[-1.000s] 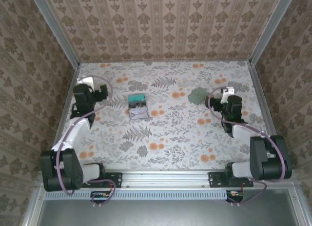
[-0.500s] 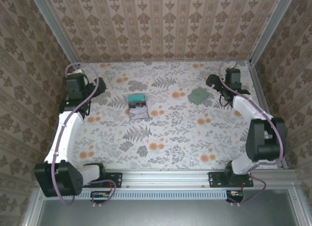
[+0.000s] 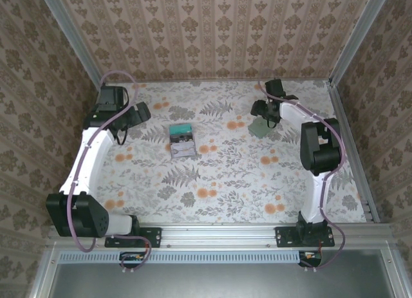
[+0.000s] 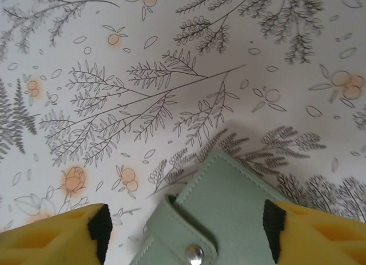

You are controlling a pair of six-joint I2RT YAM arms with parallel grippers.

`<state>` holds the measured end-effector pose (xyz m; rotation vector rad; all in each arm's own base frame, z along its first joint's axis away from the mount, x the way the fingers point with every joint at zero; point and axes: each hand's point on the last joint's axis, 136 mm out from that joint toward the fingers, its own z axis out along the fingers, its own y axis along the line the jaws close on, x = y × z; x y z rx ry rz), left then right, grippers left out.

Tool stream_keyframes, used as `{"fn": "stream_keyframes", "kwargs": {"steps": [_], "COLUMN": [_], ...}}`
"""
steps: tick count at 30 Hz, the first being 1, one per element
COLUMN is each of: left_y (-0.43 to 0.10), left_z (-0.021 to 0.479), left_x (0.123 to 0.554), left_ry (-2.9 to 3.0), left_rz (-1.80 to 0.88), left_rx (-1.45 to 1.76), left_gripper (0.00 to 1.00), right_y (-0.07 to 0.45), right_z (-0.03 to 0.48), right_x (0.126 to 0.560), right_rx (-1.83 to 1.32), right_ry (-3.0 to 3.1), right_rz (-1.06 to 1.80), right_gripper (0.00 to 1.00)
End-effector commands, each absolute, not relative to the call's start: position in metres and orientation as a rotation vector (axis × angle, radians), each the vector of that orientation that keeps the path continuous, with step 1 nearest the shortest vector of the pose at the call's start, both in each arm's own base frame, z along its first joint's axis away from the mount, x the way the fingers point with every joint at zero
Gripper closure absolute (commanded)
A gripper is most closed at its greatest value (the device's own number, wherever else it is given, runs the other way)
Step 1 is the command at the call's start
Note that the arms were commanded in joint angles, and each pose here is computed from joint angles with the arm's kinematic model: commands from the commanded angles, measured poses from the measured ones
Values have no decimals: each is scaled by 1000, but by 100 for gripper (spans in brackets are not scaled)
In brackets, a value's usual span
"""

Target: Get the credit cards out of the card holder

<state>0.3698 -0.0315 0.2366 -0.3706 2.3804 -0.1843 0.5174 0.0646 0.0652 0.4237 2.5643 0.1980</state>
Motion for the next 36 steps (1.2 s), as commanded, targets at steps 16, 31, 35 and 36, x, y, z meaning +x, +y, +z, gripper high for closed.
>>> {"fn": "stream_keyframes", "kwargs": {"steps": [16,31,35,36], "left_y": [-40,-52,-62,-66], "left_z": [229,205,201,200], "left_x": [368,385,388,388], "left_ry": [2439,2477,2485,2489], "left_rz": [-202,-221,-168,-164], "left_rx": [-344,-310,-220,-192], "left_gripper": [0,0,0,0], "right_y": [73,169,197,203], "right_z": [17,22,21,22], "right_x": [483,381,357,354], "right_rx": [347,77,-47,-70], "right_ry": [2770,2838,2846,2844], "right_rz": [24,135,142,147], "right_gripper": [38,38,36,36]}}
